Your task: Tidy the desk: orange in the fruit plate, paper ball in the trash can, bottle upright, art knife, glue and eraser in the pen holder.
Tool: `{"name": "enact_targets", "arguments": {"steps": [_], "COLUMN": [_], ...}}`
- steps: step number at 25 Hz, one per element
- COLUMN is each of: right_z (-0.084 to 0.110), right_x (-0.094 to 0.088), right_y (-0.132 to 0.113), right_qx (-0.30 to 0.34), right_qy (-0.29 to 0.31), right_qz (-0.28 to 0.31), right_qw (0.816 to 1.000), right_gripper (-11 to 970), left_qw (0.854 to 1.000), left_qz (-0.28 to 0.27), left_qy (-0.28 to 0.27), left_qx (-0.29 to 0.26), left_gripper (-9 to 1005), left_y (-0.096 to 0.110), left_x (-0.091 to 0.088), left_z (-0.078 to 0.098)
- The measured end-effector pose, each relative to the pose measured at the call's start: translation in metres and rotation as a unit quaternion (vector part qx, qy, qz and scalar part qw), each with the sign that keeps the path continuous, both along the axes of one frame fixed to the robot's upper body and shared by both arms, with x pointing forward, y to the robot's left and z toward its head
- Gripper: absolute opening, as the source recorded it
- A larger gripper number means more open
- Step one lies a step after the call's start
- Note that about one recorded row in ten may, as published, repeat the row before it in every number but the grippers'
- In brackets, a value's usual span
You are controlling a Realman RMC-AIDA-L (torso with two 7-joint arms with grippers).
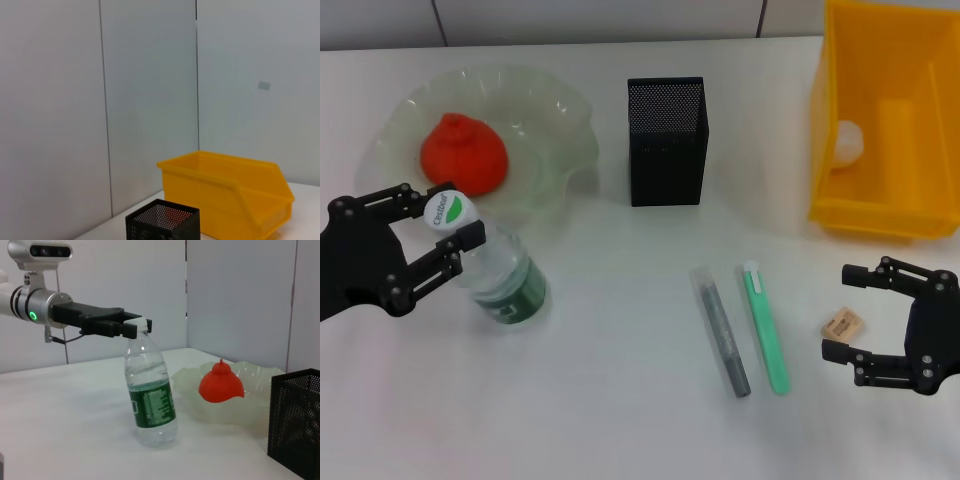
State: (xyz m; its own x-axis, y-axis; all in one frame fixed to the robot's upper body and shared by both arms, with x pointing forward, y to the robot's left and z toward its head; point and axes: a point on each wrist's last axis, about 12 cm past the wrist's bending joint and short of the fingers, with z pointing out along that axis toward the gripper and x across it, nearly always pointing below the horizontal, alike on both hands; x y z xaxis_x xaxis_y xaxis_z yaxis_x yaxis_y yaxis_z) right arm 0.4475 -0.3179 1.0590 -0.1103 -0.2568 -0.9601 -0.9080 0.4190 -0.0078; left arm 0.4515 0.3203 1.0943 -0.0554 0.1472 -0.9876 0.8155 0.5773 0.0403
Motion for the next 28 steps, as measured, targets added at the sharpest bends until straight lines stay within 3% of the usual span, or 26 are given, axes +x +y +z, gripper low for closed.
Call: {"name": "enact_targets", "arguments": {"steps": [25, 28], "right_z": [0.001, 0.002], "right_x": [0.000, 0.000], "right_y": [0.001, 0.002], "right_qx": [0.005, 0.006], "right_qy": [0.004, 0.003], "right_qz": [0.005, 0.008], "right_qw": [1.000, 1.000], "right_gripper": [844, 844], "left_qw": [1.000, 0.999], "left_qz": [-0.007, -0.008], "left_qy": [-0.022, -0.029], "left_qx": [-0.012, -0.009], "left_gripper": [440, 504], "left_y": [-0.004, -0.003], "left_x": [0.012, 0.015], "left_z": [0.009, 0.013]}}
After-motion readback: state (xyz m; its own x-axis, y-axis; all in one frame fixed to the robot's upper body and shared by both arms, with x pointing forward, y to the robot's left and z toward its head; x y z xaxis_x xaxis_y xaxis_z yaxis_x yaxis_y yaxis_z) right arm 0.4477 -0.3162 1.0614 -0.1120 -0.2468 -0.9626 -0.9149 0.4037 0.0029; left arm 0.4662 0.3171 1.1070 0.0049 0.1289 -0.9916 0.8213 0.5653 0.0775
